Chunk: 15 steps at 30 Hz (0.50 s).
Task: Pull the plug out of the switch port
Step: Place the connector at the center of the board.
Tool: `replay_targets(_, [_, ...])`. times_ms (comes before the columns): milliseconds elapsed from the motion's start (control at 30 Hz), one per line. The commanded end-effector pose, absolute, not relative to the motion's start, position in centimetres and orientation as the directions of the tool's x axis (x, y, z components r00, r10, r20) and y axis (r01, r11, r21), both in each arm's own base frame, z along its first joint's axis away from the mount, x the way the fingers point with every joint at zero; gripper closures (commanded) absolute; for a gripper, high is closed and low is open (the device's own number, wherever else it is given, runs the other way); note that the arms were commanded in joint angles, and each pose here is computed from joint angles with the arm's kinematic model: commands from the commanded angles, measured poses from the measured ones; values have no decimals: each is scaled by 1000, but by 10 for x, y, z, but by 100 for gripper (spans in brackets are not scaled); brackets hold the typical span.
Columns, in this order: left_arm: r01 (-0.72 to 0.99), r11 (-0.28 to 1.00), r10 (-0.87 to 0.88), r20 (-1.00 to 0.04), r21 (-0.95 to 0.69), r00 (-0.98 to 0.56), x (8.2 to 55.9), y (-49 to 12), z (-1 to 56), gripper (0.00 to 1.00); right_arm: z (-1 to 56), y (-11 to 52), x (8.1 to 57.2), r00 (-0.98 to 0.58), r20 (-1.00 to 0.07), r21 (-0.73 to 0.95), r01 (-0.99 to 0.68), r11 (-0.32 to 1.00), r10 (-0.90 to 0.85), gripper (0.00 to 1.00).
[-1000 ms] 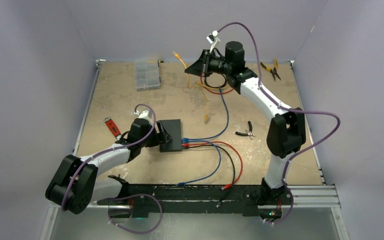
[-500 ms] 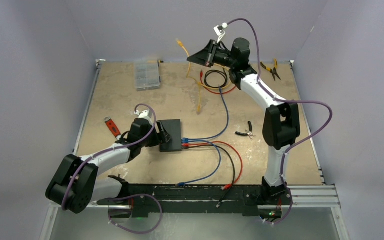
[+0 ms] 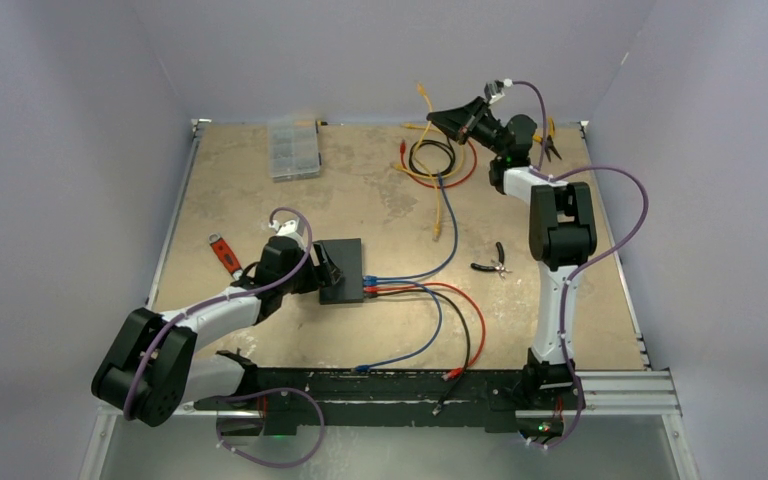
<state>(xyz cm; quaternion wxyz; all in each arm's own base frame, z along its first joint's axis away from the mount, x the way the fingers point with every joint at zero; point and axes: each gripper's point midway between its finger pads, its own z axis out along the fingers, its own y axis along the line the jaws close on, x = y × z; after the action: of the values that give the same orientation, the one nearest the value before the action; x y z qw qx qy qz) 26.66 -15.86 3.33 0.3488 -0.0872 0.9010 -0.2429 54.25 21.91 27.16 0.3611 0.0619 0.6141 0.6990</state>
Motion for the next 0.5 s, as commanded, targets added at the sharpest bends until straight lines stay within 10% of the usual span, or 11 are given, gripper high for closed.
replay_targets(0, [-32,902,-266,-496,-431,-827,235,-146,-2,28,286,205,542,-707,-358,880,-473,-32,610,100])
replay_targets(467, [-35,903,-264,-488,-428,-832,234,-146,-5,29,245,166,582,-636,-326,922,-377,87,699,100])
